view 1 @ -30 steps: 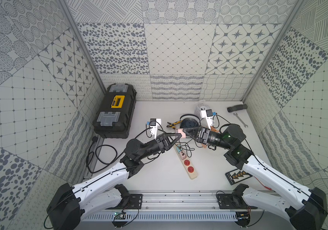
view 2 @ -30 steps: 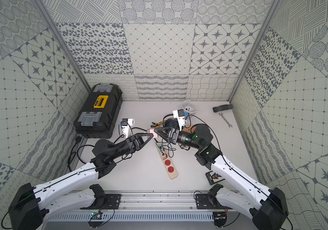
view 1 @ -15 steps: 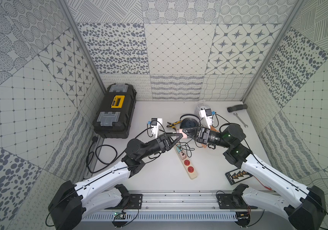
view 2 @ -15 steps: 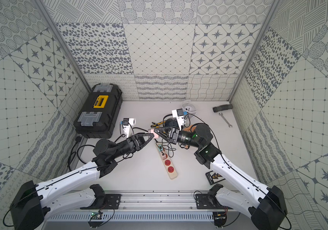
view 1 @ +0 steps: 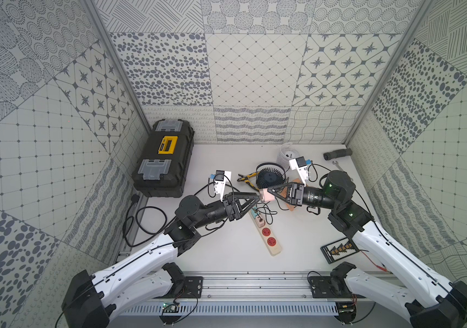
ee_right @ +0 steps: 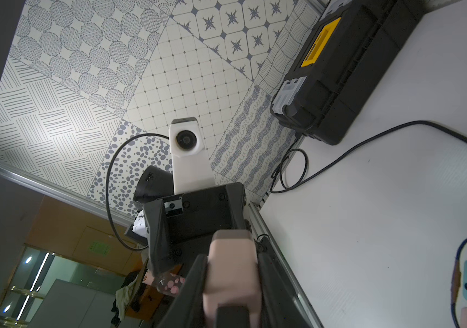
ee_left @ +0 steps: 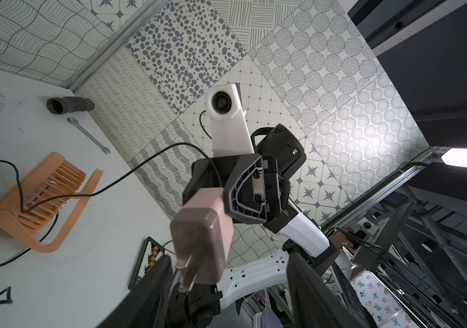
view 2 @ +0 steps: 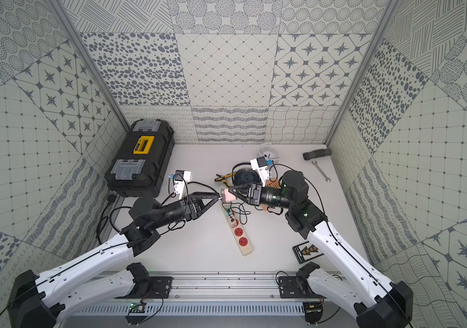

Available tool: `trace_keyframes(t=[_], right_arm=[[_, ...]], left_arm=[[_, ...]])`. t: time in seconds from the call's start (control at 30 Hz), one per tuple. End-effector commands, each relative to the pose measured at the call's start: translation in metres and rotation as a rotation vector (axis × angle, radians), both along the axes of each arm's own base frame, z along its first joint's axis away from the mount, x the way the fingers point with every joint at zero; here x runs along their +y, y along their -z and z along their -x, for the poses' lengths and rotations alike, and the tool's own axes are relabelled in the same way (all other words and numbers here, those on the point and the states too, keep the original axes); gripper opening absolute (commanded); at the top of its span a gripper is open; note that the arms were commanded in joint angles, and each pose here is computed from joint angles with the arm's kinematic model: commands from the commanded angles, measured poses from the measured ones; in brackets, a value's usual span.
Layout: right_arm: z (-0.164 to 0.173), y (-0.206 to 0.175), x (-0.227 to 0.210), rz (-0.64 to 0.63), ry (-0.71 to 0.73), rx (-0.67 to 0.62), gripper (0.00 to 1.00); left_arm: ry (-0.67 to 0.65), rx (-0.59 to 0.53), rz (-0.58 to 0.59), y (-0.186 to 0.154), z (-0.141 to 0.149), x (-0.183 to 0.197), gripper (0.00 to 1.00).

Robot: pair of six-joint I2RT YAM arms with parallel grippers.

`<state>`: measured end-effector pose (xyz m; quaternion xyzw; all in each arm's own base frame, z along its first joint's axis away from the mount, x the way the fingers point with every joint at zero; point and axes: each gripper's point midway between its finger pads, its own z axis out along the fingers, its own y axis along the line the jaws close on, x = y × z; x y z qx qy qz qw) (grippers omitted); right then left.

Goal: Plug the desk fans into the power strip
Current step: Pick up the plug from the center of the board.

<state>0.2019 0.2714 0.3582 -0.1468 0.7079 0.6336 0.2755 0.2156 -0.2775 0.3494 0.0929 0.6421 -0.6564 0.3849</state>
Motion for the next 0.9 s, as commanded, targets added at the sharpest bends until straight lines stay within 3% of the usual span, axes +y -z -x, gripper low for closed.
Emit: trace_keyframes(t=[0.0,0.2,0.43,0.63,0.73,0.87], right_arm=[[0.017,-0.013,0.0,-0.005,-0.095,-0.029,0.14],[0.024,-0.017,0.002,-0.011,-0.144,-0.026,0.14],[0.029,-0.015,0.002,-0.01,-0.169,-0.017,0.15],[0.033,-0.012,0.002,-0.006,-0.195,-0.012,0.16],[0.035,-0.005,0.001,0.003,-0.2,0.002,0.31],[0.039,0.001,-0.001,0.007,-0.203,0.012,0.49]], left_arm=[[0.075,0.001,-0.097,0.019,0.007,-0.009,0.68],[0.155,-0.003,-0.075,0.013,0.014,-0.018,0.67],[0.214,-0.009,-0.056,0.011,0.019,-0.024,0.45],[0.229,0.003,-0.049,0.013,0.019,-0.026,0.19],[0.227,0.008,-0.044,0.013,0.017,-0.027,0.06],[0.199,0.017,-0.056,0.017,0.013,-0.026,0.01]])
